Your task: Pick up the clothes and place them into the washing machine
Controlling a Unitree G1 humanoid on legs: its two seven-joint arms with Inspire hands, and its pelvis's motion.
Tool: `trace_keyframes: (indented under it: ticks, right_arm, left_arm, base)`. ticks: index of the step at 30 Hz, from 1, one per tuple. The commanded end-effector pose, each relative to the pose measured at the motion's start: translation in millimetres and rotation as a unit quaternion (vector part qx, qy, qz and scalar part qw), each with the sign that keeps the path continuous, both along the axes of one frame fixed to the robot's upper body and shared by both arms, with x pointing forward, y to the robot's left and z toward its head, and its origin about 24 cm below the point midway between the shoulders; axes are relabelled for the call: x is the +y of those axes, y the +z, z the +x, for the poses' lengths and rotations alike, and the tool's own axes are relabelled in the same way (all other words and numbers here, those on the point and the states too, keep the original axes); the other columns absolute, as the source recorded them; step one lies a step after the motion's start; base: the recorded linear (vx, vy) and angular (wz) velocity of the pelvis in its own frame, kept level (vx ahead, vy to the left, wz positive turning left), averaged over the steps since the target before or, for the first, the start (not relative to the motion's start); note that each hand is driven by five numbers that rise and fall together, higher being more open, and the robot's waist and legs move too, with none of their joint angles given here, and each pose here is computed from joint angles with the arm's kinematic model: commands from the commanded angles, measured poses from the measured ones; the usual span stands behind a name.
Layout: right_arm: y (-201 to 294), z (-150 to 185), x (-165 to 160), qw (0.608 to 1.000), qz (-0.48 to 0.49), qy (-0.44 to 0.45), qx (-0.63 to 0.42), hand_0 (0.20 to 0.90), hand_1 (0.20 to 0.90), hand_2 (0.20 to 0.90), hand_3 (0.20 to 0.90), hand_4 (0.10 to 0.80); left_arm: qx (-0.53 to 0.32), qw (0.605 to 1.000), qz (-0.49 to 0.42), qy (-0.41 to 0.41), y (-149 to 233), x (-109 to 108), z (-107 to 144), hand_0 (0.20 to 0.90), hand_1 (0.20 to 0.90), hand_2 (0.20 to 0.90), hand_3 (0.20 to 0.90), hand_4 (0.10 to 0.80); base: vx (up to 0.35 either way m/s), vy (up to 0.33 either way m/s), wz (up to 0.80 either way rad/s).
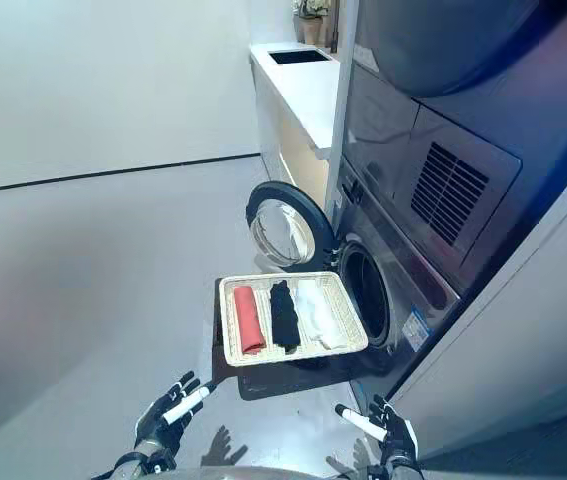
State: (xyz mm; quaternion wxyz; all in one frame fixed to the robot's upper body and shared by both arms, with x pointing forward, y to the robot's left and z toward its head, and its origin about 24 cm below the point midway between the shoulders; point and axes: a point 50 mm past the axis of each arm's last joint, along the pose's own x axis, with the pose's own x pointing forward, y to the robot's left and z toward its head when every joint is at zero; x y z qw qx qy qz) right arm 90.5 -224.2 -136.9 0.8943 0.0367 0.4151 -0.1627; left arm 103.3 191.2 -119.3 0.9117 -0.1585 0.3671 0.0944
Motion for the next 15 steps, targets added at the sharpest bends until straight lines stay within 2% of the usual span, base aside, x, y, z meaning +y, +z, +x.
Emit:
trace_keyframes:
  ticks: [1,15]
  right_arm:
    - [20.6,42.8,-7.7,0.996,-0.02,0.017,-0.088,0.9,0.9,0.9,0.9,0.8]
    - [25.6,50.3,-8.1,0.994,-0.027,0.025,-0.103,0.9,0.9,0.9,0.9,0.8]
  left_arm:
    - [-0.108,0.994,0.022,-0.001,29.1,14.5,37.2,0.9,0.9,0.9,0.9,0.8]
    - [-0.119,0.992,0.043,0.02,33.0,22.6,48.8,0.9,0.9,0.9,0.9,0.8]
  base:
    - [0.009,0.006,-0.04]
    - [-0.005,0.001,-0.03]
